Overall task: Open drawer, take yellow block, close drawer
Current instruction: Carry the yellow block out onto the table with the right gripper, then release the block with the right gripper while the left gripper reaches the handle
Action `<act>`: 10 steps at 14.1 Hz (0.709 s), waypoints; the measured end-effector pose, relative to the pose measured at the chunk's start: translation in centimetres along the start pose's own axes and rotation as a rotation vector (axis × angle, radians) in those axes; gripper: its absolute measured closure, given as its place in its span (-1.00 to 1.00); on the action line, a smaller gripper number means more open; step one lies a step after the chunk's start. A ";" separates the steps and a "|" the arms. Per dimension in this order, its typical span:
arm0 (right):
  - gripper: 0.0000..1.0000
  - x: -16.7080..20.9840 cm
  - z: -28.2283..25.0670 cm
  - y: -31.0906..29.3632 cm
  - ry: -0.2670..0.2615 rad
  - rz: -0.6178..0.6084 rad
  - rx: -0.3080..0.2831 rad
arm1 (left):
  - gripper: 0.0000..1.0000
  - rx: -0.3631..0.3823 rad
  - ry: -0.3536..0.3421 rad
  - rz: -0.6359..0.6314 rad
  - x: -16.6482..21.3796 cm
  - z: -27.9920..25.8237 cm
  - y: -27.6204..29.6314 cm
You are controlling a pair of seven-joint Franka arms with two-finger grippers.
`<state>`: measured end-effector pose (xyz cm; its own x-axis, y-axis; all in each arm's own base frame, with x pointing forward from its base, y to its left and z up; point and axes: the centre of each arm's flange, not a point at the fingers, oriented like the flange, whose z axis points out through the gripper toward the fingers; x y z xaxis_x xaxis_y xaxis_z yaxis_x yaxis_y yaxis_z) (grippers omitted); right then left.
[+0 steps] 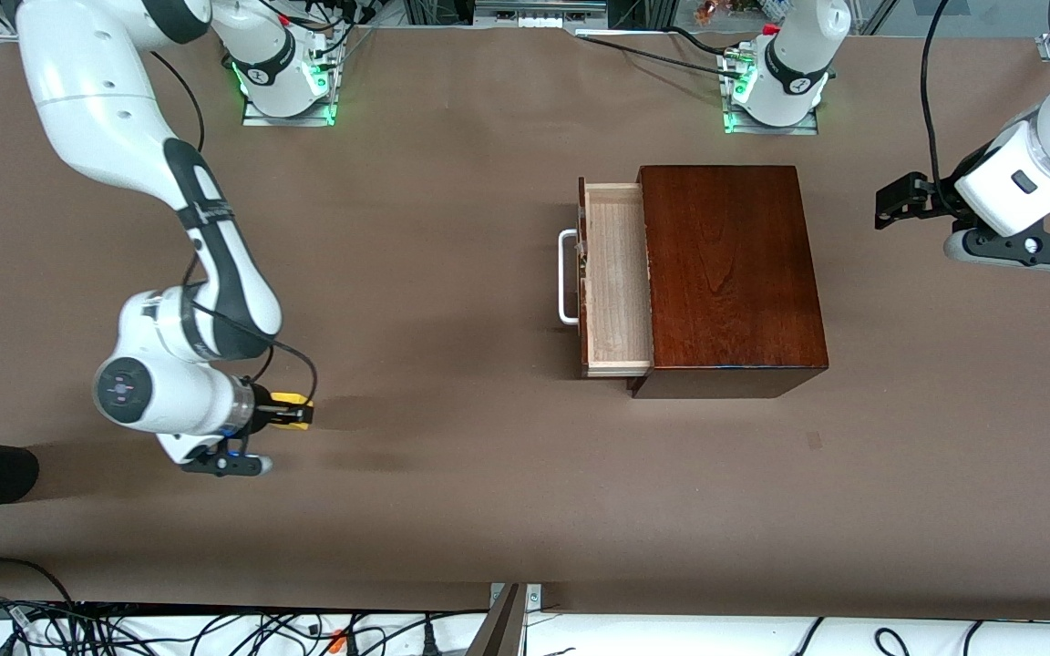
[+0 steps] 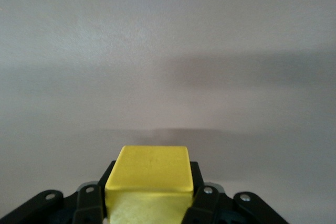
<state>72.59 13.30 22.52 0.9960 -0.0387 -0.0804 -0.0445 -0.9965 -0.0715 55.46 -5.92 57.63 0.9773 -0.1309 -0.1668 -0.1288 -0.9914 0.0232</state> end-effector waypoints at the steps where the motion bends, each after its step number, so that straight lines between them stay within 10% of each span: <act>1: -0.11 -0.1 1.0 -0.6 -0.002 0.004 -0.022 | -1.00 0.002 -0.008 0.024 0.3 0.4 1.6; 10: -0.11 -0.4 3.6 -1.6 -0.005 -0.006 -0.055 | -1.00 0.039 -0.037 0.115 3.7 9.4 23.1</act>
<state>71.96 15.17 19.04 0.9958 -0.0326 -0.0852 -0.0341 -0.9993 -0.0172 54.49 -29.33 48.30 0.9490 -0.2425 -0.2017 -0.2464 -0.9691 0.0060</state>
